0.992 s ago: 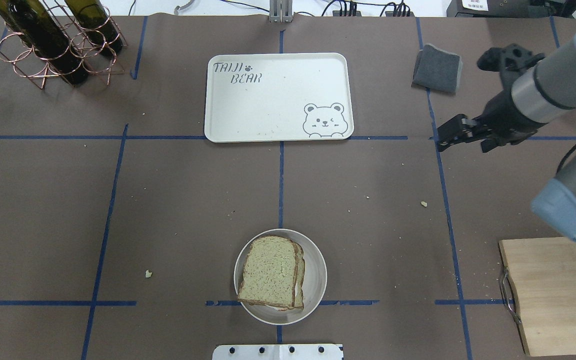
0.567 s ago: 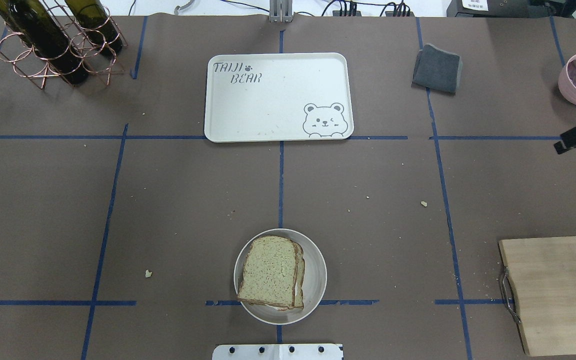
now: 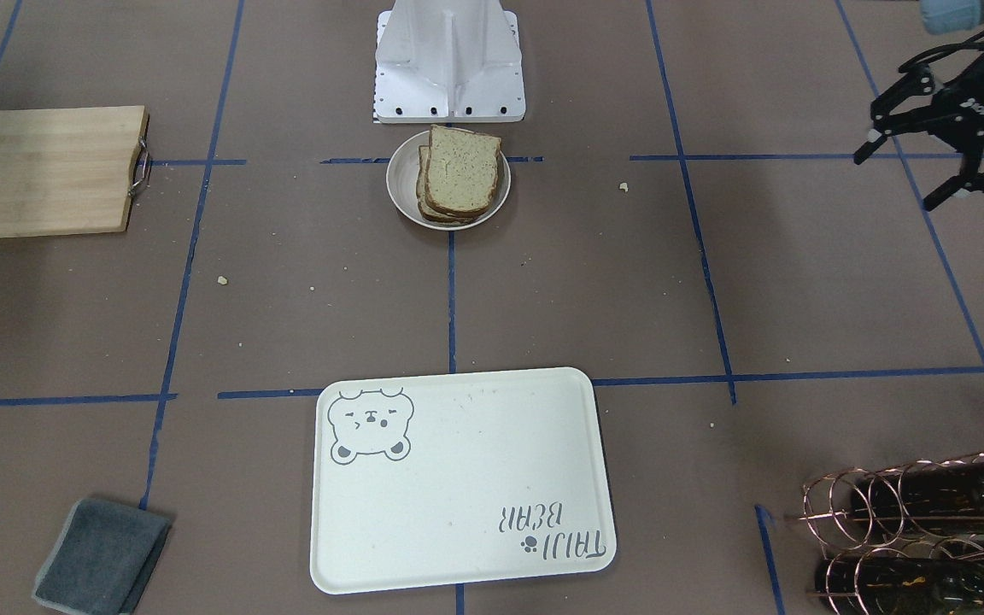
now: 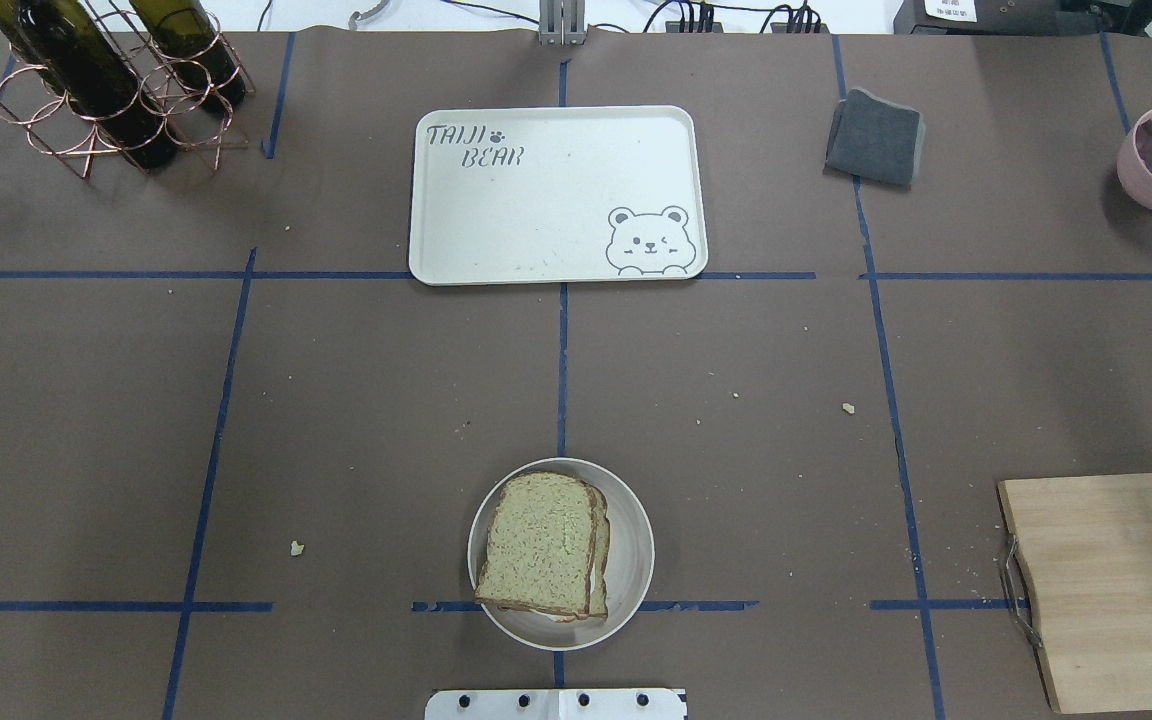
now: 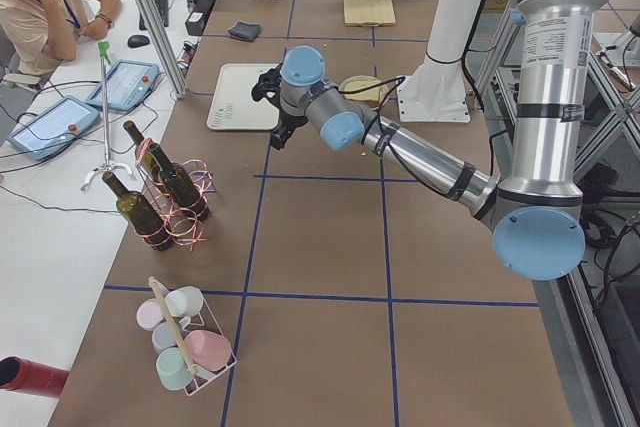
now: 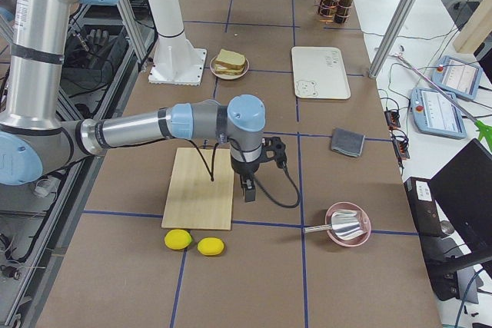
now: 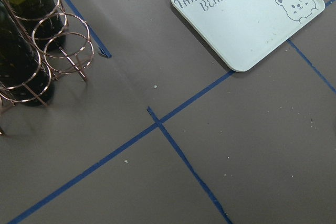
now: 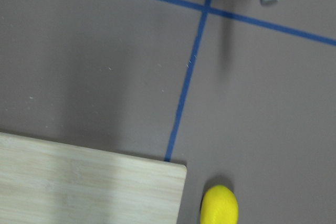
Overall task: Make sandwich and place on tray
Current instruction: 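Reach the left gripper to the white plate rim and grasp it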
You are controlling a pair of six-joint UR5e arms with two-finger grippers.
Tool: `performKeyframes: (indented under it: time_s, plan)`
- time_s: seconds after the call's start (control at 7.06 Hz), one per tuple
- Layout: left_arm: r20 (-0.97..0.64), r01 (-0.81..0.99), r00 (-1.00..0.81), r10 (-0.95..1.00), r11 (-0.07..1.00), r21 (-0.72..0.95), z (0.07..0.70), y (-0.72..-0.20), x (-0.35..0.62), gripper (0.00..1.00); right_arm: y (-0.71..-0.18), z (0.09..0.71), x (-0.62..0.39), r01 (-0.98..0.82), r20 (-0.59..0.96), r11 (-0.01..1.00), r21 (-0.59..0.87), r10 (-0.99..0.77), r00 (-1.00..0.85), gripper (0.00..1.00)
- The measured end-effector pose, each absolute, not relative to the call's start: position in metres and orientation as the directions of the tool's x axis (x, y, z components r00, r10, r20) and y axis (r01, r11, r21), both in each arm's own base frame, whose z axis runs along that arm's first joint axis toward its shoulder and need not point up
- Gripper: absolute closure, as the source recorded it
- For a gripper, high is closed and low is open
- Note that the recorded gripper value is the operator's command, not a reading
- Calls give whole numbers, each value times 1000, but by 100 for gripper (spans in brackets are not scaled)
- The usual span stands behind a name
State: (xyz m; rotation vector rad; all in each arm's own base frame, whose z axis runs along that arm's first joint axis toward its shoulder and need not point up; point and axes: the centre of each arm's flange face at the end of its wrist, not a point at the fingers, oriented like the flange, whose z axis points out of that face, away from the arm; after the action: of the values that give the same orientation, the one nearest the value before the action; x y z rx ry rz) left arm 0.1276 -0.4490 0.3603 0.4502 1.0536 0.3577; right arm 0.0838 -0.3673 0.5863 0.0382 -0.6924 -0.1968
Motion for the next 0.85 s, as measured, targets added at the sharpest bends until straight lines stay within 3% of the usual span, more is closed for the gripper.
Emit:
performKeyframes:
  time_s: [0.57, 0.71, 0.85]
  plan:
    - [-882, 18, 404, 241, 962, 271, 328, -373, 291, 0, -326, 642, 97, 139, 654, 990, -33, -84, 752, 0]
    - [-901, 46, 397, 175, 977, 210, 324, -349, 335, 7, -325, 645, 97, 138, 660, 990, -36, -80, 747, 0]
    - [-914, 75, 390, 110, 986, 151, 319, -330, 377, 25, -326, 646, 96, 138, 663, 990, -36, -79, 745, 0]
